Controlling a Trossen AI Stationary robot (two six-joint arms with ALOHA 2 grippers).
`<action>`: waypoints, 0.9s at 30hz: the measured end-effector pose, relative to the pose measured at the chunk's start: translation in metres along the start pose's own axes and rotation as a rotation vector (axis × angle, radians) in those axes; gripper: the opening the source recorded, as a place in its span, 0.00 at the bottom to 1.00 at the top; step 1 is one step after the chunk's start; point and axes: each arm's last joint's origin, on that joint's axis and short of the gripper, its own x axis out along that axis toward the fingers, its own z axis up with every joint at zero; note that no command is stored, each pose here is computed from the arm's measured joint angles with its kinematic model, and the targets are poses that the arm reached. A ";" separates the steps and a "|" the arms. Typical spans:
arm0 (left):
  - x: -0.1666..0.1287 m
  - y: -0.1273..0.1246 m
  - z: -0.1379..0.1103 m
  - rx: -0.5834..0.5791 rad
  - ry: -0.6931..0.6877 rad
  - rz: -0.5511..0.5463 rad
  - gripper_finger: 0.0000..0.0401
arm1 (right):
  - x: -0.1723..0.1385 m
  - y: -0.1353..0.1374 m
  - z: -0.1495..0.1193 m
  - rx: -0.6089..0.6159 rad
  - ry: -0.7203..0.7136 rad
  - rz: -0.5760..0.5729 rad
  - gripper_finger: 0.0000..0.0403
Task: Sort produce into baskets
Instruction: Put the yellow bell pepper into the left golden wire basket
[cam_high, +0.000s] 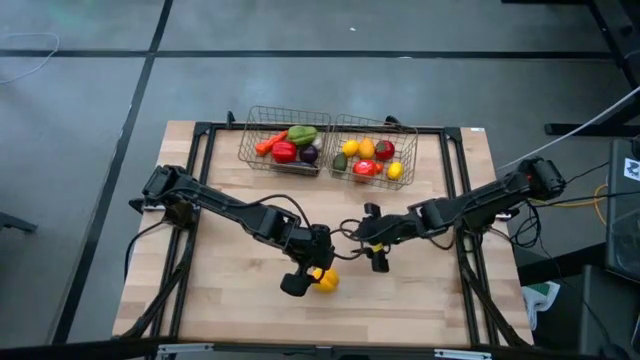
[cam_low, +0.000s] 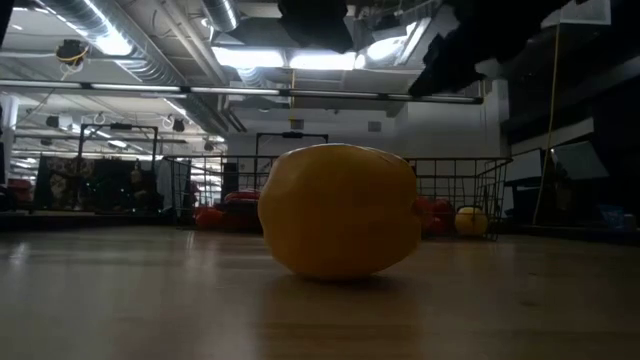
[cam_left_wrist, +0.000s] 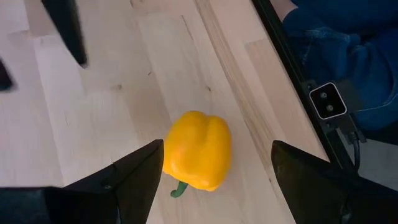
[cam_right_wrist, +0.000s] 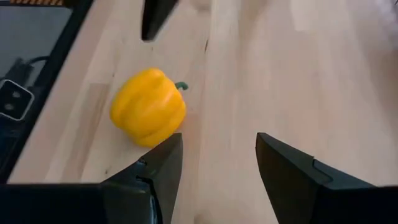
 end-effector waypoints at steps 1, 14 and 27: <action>0.000 0.000 0.000 0.000 -0.001 0.000 0.73 | -0.005 0.000 0.002 -0.010 -0.011 0.001 0.51; 0.000 0.000 0.001 0.001 -0.007 0.014 0.73 | -0.065 -0.024 -0.031 -0.044 -0.057 -0.220 0.51; 0.000 0.001 0.002 0.001 -0.022 0.018 0.73 | -0.083 -0.070 -0.113 0.156 -0.365 -0.099 0.51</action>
